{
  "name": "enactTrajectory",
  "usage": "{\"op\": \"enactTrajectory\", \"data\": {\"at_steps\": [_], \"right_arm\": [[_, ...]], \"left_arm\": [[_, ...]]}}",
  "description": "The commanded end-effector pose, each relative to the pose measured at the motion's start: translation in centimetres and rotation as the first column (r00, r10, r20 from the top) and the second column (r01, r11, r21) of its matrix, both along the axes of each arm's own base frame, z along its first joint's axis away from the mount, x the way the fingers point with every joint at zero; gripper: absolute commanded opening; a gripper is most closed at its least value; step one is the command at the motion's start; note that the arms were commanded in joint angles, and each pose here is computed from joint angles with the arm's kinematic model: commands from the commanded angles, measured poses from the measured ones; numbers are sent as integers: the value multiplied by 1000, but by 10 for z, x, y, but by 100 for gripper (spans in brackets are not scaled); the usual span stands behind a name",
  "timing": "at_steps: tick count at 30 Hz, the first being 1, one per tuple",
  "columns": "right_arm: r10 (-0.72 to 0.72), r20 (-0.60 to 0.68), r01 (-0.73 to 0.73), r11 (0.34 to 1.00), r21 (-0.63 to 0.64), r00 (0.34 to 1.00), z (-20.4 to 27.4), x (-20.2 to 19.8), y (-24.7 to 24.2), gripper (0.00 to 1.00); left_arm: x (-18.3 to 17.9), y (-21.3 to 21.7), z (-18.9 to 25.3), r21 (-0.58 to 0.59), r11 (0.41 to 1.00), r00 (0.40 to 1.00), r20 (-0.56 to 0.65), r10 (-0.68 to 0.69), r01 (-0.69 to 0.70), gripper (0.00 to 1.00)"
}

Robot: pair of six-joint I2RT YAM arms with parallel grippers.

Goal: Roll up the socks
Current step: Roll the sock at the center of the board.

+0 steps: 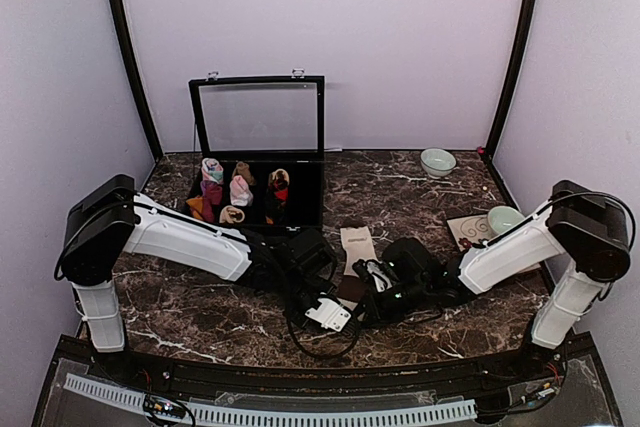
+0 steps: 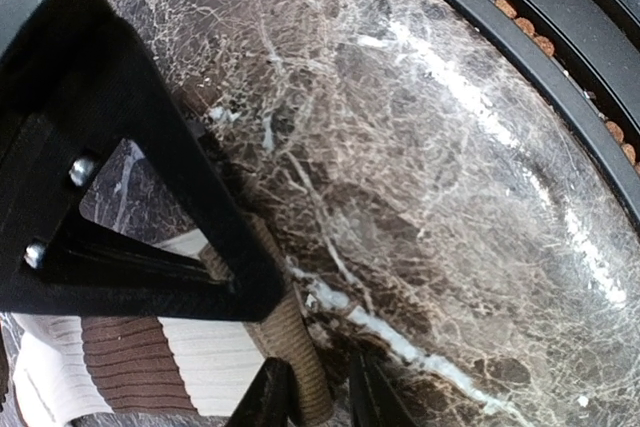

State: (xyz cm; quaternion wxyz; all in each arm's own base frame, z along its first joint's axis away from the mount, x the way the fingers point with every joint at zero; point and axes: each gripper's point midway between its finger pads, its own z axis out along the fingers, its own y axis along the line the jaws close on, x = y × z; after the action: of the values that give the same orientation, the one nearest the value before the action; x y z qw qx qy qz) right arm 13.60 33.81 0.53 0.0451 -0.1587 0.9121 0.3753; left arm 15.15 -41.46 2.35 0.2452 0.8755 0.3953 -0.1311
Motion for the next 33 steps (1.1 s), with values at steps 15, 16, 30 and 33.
{"op": "enactTrajectory", "data": {"at_steps": [15,16,30,33], "right_arm": [[-80,-105,32,916,-400,991,-65,-37,-102,18],[-83,-85,43,918,-393,993,-62,-35,-103,21],[-70,616,97,995,-11,785,63,-2,-85,40],[-6,721,5,1000,4,692,85,-17,-75,39]], "left_arm": [[3,8,-28,127,990,988,-133,77,-60,0],[3,7,-26,125,990,982,-166,87,-66,0],[-9,9,-4,227,972,835,-521,179,-66,0],[-9,5,-3,238,969,815,-547,188,-63,0]]}}
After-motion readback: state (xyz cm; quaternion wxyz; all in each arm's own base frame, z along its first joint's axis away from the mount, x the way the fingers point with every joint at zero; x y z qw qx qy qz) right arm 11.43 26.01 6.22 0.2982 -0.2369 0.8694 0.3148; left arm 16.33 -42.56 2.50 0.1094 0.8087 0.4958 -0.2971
